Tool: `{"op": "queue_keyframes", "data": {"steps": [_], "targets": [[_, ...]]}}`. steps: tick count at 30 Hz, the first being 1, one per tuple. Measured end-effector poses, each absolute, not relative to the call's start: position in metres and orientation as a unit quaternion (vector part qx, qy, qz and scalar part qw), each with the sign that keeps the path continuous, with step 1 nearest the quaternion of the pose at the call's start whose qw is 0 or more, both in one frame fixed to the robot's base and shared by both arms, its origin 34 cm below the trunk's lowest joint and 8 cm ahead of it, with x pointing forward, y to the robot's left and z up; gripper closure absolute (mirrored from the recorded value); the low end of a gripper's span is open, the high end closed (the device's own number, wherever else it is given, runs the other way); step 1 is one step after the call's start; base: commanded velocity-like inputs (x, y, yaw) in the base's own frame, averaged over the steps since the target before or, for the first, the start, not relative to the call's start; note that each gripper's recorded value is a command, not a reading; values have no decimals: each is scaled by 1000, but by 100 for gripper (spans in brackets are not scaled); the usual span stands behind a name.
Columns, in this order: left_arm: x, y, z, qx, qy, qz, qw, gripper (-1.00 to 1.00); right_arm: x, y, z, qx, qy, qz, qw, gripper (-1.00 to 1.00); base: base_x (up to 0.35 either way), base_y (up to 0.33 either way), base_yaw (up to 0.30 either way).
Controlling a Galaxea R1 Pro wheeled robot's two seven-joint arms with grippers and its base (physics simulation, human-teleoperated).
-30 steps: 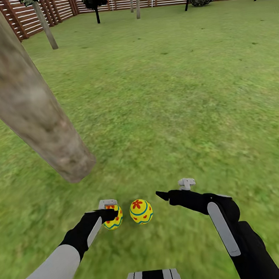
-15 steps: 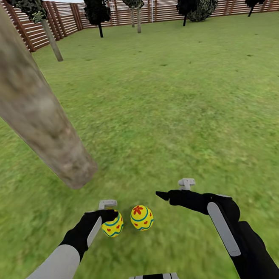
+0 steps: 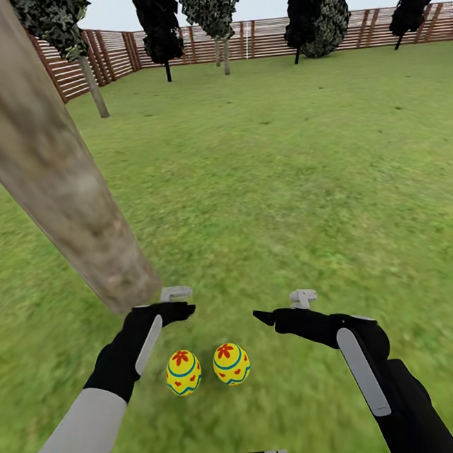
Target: Take the three Easter eggs out of the wicker basket on the lawn in the garden, then place them on the lawn next to a single tree (choose any tree) so that all three eggs are next to the same tree and none are left in the basket.
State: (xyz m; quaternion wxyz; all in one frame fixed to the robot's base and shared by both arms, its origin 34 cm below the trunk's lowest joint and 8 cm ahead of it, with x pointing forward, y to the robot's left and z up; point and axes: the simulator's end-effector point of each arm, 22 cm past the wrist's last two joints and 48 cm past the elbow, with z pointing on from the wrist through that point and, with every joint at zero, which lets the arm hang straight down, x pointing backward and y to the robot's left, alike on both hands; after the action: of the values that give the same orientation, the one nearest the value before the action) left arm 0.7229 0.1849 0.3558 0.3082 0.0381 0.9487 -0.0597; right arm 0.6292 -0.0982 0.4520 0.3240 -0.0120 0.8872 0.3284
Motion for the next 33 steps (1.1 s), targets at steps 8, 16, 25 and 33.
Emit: {"op": "queue_keyframes", "data": {"steps": [8,16,25,33], "targets": [[731,179,413,48,941,-64,329,-100,630,-98,470,-17,882,328,338,-100,0,0,0],[732,178,436,52,937,-63,341,-100,631,-98,489,-23,876,328,353,-100,0,0,0],[733,178,459,54,931,-61,355,-100,632,-99,511,-29,869,327,370,-100,0,0,0],[734,177,481,57,925,-61,370,-100,631,-99,530,-34,863,326,384,-100,0,0,0]]}}
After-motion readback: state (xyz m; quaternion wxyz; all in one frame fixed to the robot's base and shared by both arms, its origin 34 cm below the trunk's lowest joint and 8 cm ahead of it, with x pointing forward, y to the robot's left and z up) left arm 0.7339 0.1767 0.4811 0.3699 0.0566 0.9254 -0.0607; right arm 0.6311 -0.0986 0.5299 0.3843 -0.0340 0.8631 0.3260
